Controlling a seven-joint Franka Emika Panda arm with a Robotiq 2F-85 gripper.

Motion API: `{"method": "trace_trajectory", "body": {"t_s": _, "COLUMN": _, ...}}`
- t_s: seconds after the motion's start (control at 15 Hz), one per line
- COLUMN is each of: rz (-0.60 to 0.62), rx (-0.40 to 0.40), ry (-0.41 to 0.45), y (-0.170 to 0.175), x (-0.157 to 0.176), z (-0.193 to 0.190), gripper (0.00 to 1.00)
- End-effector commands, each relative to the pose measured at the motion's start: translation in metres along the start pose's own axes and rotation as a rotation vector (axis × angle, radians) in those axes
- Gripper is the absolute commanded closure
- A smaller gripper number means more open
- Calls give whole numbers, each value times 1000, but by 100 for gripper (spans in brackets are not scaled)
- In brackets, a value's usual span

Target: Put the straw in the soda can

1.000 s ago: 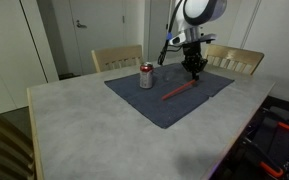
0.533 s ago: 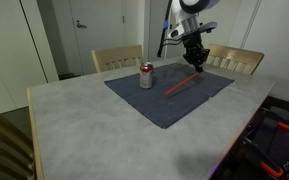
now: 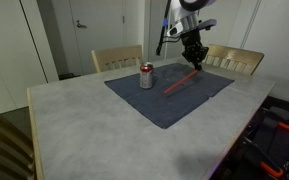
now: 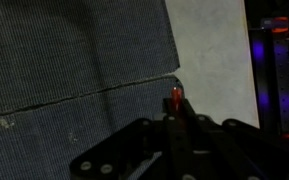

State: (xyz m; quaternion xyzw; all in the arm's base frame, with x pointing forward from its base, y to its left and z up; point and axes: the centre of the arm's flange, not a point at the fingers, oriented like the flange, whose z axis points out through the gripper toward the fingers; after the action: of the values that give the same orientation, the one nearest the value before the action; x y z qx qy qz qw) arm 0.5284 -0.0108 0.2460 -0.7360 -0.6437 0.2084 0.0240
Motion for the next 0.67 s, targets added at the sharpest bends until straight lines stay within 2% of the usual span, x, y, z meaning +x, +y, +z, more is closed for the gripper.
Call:
{"method": "trace_trajectory", "body": {"t_s": 0.0, "rz": 7, "rx": -40, "ry": -102, "y": 1, "x": 8, "z": -19, "gripper": 98}}
{"method": "trace_trajectory", "body": {"t_s": 0.6, "rz": 47, "rx": -185, "ry": -374, "y": -6, "x": 40, "z": -80, "gripper": 98}}
